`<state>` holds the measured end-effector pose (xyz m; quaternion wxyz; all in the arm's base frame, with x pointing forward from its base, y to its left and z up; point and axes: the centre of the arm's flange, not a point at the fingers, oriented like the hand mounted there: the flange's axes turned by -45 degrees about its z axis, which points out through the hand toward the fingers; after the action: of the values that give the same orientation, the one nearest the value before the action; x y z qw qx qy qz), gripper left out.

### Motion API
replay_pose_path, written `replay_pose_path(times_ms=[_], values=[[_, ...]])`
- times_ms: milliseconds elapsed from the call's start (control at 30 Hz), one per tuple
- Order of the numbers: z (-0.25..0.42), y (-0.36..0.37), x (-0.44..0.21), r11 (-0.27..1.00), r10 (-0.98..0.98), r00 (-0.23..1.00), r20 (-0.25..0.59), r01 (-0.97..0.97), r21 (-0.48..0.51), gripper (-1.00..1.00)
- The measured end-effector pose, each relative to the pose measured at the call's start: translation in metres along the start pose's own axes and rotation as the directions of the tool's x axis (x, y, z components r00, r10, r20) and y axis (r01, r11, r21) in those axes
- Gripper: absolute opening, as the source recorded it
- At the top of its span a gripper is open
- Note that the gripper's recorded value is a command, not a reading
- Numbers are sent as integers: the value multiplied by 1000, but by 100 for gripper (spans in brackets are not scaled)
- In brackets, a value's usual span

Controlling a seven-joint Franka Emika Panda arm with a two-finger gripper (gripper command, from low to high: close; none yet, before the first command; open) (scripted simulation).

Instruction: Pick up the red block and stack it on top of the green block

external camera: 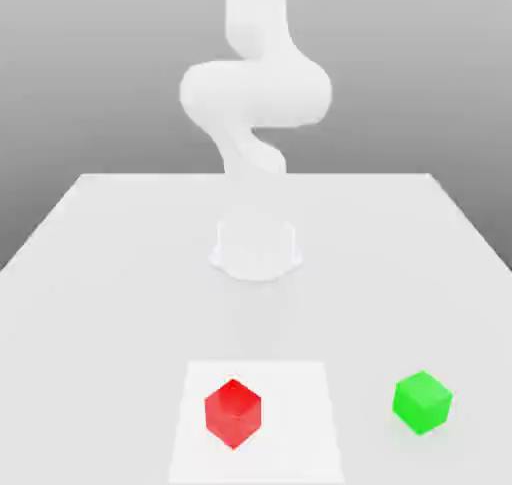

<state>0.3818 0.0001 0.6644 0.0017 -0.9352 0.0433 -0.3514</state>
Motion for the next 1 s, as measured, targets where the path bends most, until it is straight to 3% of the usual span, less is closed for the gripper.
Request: replay_pose_path(times_ms=[233,500,700,900,933,1000], values=[[155,10,-45,977,202,956,212,-182,-110,0],[293,30,-147,897,435,809,396,-351,-269,0],[361,40,-248,801,597,637,488,-441,-404,0],[412,42,-301,783,621,604,499,-452,-428,0],[417,42,-306,783,621,604,499,-451,-428,-100],[417,42,-306,783,621,604,499,-451,-428,-100]])
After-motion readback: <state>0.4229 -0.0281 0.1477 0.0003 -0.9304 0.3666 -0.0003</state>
